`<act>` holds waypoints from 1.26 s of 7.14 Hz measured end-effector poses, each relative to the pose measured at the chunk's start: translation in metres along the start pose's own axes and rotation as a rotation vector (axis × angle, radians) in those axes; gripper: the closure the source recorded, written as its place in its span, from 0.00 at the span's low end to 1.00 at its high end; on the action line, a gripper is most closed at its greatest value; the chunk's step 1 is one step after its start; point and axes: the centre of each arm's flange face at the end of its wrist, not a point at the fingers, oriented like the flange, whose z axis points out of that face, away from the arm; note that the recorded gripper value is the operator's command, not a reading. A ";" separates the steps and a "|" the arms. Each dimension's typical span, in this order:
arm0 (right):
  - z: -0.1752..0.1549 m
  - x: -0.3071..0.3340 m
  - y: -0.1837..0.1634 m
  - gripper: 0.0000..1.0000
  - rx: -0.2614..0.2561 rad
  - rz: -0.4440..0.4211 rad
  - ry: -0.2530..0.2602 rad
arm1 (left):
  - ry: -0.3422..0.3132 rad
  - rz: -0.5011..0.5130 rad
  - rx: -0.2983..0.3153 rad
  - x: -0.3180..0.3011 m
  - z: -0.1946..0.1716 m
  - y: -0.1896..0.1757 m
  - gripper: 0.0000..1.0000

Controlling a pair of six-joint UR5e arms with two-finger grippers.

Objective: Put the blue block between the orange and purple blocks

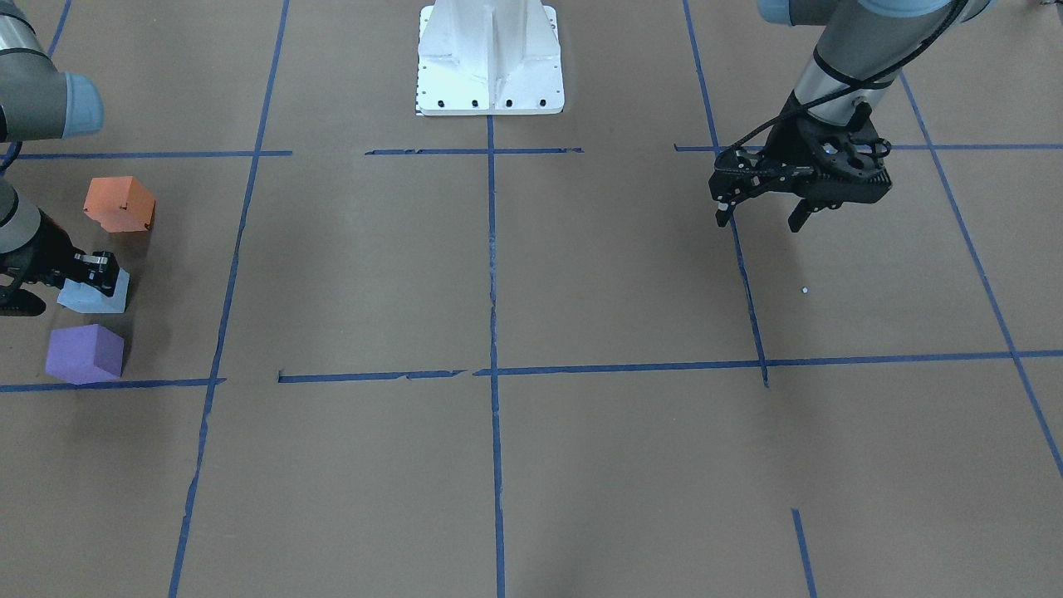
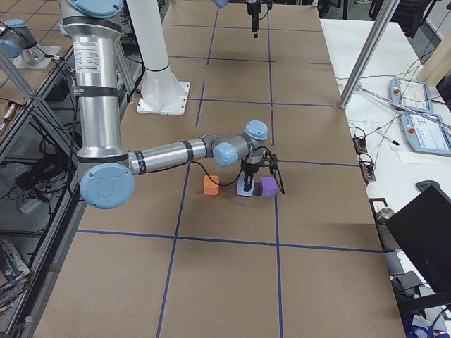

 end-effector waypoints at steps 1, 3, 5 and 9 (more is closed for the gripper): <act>0.000 0.000 0.000 0.00 -0.002 -0.002 -0.007 | -0.001 0.000 -0.001 0.000 0.001 0.000 0.00; -0.007 -0.002 0.003 0.00 0.007 -0.010 -0.020 | -0.005 -0.001 -0.002 -0.001 0.002 0.000 0.00; -0.061 0.015 0.022 0.00 0.077 -0.005 -0.063 | -0.025 0.032 -0.023 -0.016 0.011 0.006 0.00; -0.153 0.173 0.032 0.00 0.187 0.018 -0.174 | -0.135 0.308 -0.067 -0.179 -0.008 -0.015 0.00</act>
